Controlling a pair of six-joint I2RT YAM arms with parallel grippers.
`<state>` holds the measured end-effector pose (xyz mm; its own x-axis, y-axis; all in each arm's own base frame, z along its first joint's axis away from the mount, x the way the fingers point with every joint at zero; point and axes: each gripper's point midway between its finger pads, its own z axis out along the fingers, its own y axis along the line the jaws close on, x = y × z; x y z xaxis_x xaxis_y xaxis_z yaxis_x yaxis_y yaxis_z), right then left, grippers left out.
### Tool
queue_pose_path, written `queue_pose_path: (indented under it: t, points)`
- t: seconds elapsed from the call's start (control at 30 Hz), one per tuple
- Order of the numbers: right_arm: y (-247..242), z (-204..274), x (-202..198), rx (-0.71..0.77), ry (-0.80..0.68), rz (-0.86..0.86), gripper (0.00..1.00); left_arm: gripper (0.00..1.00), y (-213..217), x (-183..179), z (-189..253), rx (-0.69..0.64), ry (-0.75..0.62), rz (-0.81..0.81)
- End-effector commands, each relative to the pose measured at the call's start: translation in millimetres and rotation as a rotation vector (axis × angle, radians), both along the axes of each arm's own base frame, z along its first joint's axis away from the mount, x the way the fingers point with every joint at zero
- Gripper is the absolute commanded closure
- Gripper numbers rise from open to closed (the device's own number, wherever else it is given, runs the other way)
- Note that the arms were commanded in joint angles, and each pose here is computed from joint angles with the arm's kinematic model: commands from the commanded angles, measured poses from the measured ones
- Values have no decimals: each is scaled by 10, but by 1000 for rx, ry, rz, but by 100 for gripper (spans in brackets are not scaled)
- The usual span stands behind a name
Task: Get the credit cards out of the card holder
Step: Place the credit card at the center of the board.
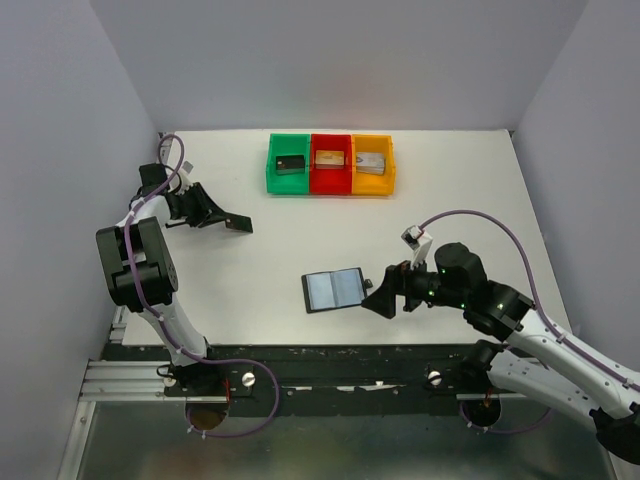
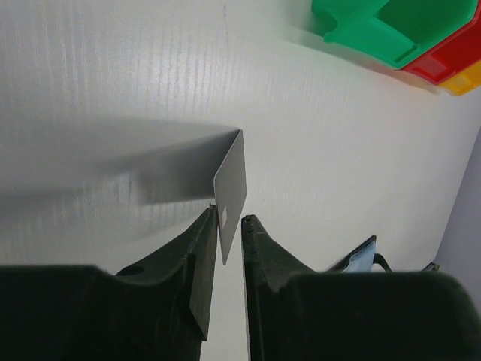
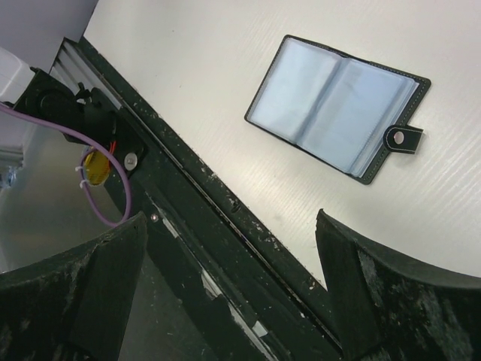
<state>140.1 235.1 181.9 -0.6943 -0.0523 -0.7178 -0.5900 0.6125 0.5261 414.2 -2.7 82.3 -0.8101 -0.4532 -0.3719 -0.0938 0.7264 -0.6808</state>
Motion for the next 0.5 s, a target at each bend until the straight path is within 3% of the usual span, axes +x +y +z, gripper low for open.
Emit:
queue_pose_path:
  t: [0.0,0.47]
  points:
    - [-18,-150,-49,-26,38,14,0,66,96,-5,82,29,-8,17]
    - [-25,-215,-48,-46,60,5,0,61,504,-44,264,84,-12,199]
